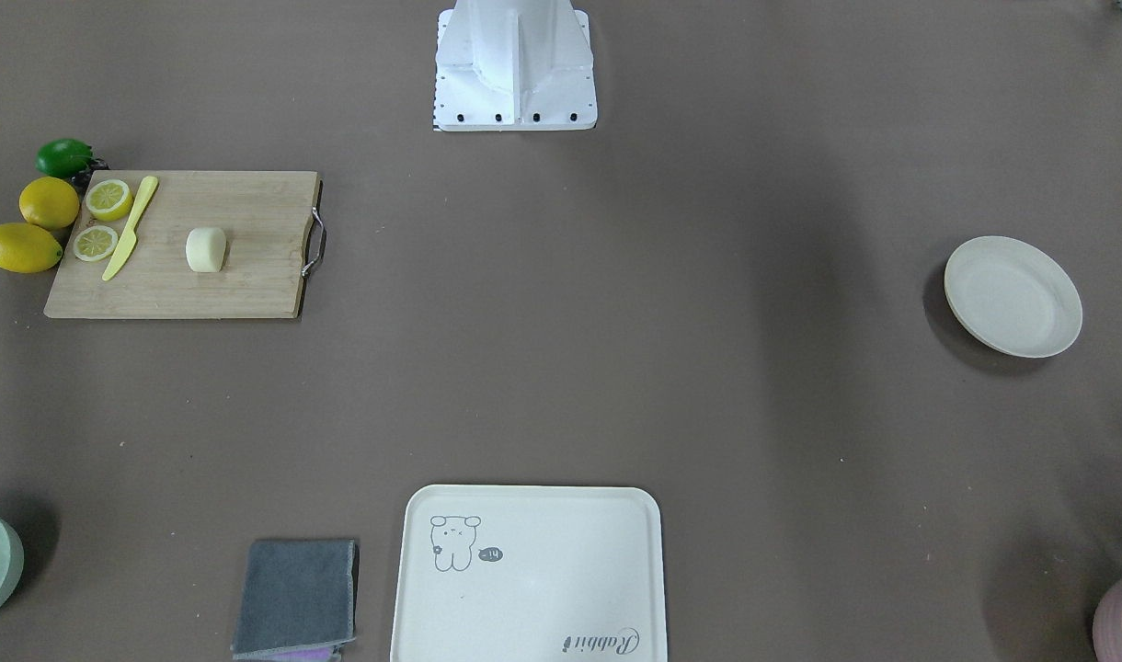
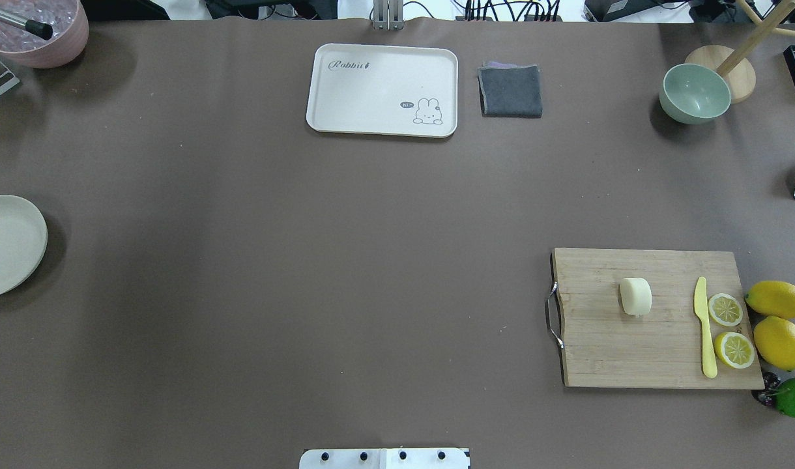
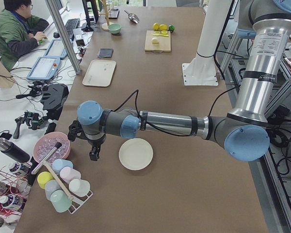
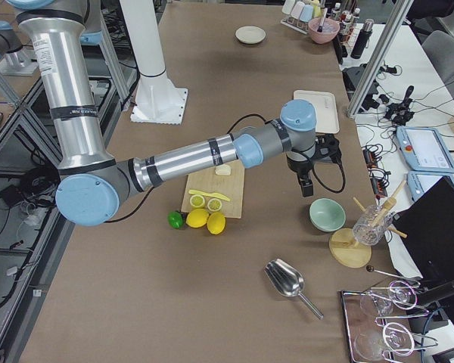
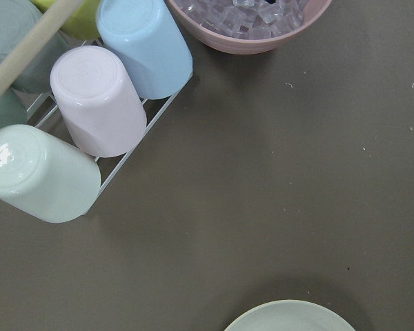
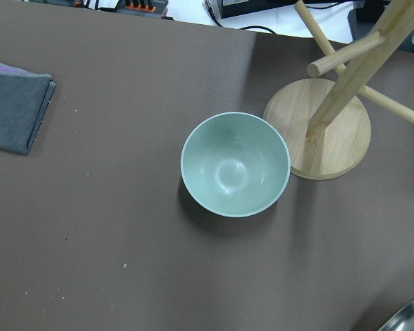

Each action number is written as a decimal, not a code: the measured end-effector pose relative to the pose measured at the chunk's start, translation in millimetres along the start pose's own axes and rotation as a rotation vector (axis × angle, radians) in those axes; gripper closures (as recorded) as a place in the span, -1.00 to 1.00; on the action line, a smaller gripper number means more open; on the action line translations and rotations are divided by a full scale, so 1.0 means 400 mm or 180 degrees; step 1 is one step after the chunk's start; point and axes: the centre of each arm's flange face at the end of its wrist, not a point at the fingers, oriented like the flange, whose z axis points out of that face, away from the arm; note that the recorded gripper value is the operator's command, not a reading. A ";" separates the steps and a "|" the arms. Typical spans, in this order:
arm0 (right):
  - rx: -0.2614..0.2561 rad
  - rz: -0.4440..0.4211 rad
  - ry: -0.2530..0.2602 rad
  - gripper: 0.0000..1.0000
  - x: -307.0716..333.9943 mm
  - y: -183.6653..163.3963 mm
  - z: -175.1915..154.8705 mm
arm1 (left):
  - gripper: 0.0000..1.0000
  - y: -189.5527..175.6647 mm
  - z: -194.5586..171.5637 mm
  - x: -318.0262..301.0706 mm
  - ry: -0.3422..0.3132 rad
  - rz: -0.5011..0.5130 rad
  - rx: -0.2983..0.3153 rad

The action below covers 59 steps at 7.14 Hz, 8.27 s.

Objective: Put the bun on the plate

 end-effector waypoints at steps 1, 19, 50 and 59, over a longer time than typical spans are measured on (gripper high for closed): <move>0.0005 0.0004 -0.0005 -1.00 -0.004 0.000 -0.002 | -0.96 0.003 0.000 -0.002 0.0001 0.0002 0.0003; 0.0057 -0.0143 -0.0100 -1.00 -0.158 -0.068 0.005 | -0.97 0.153 0.098 -0.059 0.0075 0.0535 0.0320; 0.0087 -0.0168 -0.0068 -1.00 -0.164 -0.071 0.002 | 1.00 0.307 0.546 0.029 0.0189 0.0870 -0.0473; 0.0112 -0.0256 -0.0131 -1.00 -0.221 -0.090 -0.011 | 1.00 0.119 0.337 0.114 0.0652 0.0449 -0.0020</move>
